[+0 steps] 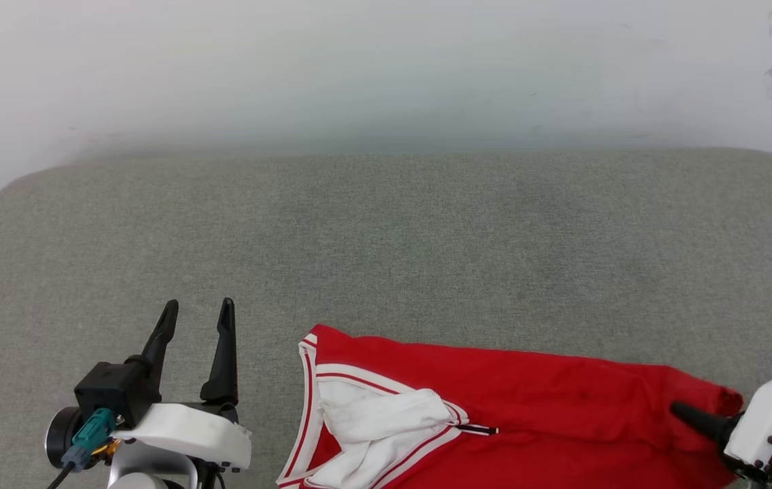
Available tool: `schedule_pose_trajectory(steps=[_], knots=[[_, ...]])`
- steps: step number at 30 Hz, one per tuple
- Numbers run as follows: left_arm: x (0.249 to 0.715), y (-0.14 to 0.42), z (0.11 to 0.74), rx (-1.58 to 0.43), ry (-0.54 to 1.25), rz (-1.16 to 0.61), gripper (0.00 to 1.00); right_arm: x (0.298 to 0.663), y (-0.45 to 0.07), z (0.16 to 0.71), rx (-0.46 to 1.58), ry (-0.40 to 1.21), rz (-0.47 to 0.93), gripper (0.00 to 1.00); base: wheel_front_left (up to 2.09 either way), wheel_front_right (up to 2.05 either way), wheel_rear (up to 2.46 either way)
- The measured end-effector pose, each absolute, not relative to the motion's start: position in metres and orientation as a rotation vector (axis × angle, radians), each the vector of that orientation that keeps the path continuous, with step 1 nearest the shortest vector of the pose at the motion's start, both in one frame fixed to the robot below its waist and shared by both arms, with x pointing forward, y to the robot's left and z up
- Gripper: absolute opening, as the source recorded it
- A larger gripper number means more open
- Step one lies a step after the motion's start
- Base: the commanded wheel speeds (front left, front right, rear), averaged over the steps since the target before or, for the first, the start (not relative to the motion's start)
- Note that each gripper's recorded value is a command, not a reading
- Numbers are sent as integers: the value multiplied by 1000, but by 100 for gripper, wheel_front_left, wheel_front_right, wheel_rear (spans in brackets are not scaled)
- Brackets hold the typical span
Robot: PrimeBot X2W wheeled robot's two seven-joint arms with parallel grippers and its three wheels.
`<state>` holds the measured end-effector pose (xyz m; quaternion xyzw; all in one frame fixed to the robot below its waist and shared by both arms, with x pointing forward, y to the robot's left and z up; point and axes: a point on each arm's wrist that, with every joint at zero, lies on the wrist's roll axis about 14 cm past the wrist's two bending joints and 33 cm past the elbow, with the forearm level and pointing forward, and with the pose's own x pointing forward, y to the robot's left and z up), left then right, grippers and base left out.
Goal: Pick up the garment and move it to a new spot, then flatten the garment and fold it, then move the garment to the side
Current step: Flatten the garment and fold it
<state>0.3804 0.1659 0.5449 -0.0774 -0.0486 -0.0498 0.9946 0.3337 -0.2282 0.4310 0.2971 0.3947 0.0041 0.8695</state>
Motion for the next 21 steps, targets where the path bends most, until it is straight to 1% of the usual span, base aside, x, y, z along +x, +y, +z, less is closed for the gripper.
schedule_pose_trajectory(steps=[4,9,13,16,17,21], knots=[[380,166,543,-153,-88,-100,100,337,-189,441,758,854,178,0,0,0,0],[379,171,544,-145,-88,-92,100,340,-125,445,898,900,406,0,0,0,0],[377,176,544,-141,-86,-78,100,345,-71,451,941,926,561,0,0,0,0],[375,179,545,-142,-91,-68,100,344,-35,452,947,953,646,0,0,0,0],[372,185,544,-138,-88,-51,100,343,-4,452,947,975,711,0,0,0,0],[371,194,543,-131,-86,-26,100,348,26,454,915,973,767,0,0,0,0]])
